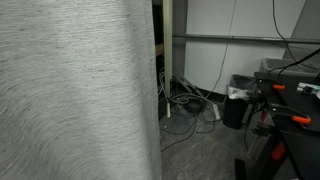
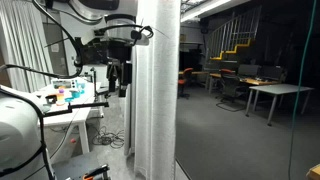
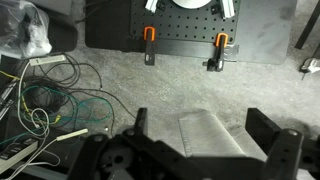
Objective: Draw the curtain closed
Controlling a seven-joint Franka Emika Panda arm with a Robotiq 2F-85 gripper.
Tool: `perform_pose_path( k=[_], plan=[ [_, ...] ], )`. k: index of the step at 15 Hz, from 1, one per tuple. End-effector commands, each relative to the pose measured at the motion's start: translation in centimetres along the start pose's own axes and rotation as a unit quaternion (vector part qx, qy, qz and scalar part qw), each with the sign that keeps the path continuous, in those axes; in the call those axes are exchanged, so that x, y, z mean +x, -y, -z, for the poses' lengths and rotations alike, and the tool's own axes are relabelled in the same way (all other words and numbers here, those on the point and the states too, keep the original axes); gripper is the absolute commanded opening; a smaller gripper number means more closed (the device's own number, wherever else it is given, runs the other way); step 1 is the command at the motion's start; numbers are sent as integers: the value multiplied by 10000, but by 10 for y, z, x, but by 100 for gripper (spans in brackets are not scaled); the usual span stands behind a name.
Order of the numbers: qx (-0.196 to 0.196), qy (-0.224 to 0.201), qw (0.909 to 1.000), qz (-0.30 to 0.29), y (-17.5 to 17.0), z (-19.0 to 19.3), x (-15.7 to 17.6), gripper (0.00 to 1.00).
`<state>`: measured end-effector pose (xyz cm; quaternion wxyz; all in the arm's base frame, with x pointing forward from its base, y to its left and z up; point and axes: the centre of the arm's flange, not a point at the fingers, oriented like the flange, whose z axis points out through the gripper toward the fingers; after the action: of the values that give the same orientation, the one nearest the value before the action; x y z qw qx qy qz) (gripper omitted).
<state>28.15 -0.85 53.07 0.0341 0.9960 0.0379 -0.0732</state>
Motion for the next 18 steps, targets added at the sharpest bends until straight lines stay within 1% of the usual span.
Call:
perform_pose_path(
  k=[1,16,18],
  plan=[
    [0,5,10000,1,0,0,0,100],
    [0,5,10000,1,0,0,0,100],
    [-21,-29,10000,47,1,1,4,100]
  ],
)
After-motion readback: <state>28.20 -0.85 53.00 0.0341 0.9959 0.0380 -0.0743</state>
